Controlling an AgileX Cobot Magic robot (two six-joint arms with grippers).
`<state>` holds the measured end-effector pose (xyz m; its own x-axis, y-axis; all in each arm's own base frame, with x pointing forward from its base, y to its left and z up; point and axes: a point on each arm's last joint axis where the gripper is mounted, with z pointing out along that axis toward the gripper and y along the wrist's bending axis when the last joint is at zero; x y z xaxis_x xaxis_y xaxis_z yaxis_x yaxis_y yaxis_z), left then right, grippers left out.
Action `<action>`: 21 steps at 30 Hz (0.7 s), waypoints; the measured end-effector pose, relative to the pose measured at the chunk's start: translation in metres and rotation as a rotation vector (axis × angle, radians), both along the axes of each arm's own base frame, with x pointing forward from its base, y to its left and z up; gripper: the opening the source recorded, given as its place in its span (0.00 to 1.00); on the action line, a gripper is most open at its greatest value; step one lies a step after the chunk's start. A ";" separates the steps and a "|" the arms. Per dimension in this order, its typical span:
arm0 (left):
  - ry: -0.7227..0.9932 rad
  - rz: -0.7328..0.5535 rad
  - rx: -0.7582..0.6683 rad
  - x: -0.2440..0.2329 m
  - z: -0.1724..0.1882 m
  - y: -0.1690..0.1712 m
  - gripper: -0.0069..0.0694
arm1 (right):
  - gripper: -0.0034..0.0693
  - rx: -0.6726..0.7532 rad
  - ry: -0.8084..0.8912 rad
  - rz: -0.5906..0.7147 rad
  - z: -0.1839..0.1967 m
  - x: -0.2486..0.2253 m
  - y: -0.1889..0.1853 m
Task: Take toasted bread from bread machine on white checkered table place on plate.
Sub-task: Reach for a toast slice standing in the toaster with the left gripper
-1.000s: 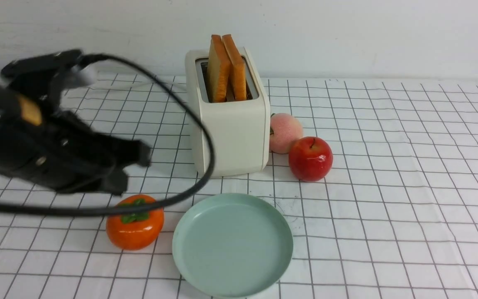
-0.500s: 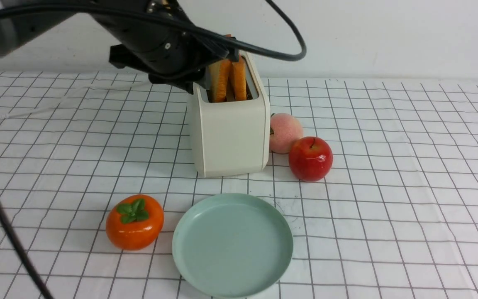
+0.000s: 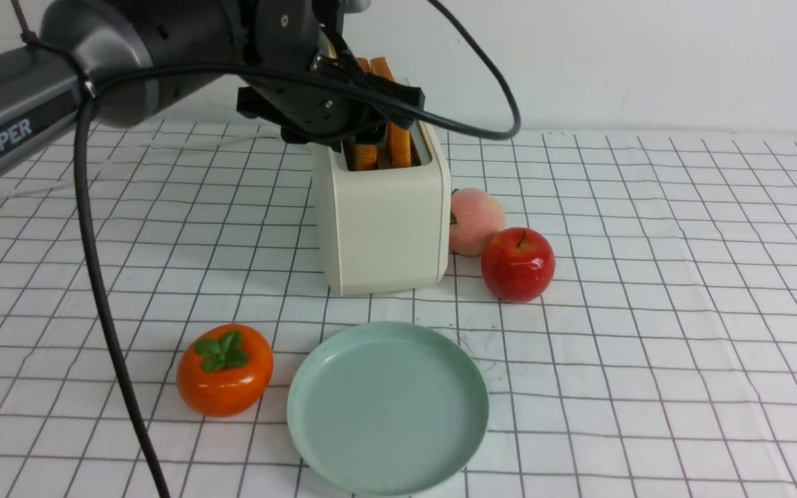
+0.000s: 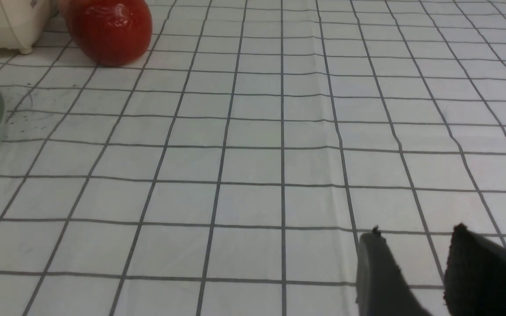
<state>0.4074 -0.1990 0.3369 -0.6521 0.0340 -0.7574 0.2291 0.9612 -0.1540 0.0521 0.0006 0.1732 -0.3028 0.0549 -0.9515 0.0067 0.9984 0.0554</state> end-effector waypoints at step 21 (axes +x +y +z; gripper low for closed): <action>-0.133 -0.033 0.054 0.024 -0.023 -0.008 0.57 | 0.38 0.000 0.000 0.000 0.000 0.000 0.000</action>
